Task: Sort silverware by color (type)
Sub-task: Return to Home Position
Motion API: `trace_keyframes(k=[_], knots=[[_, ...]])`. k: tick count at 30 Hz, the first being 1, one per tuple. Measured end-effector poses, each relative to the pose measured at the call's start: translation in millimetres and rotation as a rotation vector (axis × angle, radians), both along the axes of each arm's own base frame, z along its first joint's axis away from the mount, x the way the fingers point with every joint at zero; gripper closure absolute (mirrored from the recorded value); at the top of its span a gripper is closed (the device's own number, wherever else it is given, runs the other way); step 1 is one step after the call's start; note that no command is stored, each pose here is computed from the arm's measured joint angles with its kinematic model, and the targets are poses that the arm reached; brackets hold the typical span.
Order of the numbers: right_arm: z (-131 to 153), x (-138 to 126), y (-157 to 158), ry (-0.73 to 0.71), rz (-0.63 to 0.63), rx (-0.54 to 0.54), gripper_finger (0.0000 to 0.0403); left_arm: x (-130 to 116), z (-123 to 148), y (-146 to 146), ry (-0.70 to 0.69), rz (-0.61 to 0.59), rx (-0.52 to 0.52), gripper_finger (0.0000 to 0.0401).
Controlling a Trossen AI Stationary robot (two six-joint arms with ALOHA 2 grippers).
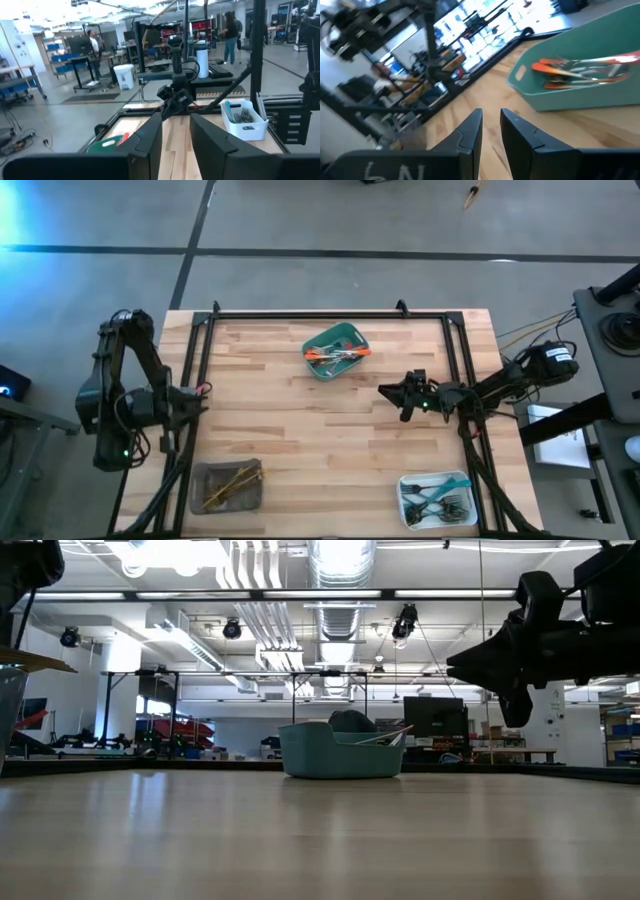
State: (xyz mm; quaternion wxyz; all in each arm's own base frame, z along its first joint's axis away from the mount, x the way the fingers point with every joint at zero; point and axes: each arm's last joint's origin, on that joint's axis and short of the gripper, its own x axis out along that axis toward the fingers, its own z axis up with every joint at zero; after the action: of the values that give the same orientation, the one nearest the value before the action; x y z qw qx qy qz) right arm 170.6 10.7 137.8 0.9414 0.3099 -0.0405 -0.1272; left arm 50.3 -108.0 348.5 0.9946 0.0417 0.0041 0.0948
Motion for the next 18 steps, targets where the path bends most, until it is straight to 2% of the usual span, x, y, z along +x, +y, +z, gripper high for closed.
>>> trace_keyframes(k=[11,18], knots=[[3.4,0.2,-30.0,-0.012,0.122,-0.057,0.0342,-2.5,10.5,34.7,-0.023,0.050,-0.103,0.0317],[-4.1,-8.2,-61.9,0.070,0.132,-0.009,0.0342,-6.7,14.4,52.9,-0.040,0.054,-0.173,0.0317]])
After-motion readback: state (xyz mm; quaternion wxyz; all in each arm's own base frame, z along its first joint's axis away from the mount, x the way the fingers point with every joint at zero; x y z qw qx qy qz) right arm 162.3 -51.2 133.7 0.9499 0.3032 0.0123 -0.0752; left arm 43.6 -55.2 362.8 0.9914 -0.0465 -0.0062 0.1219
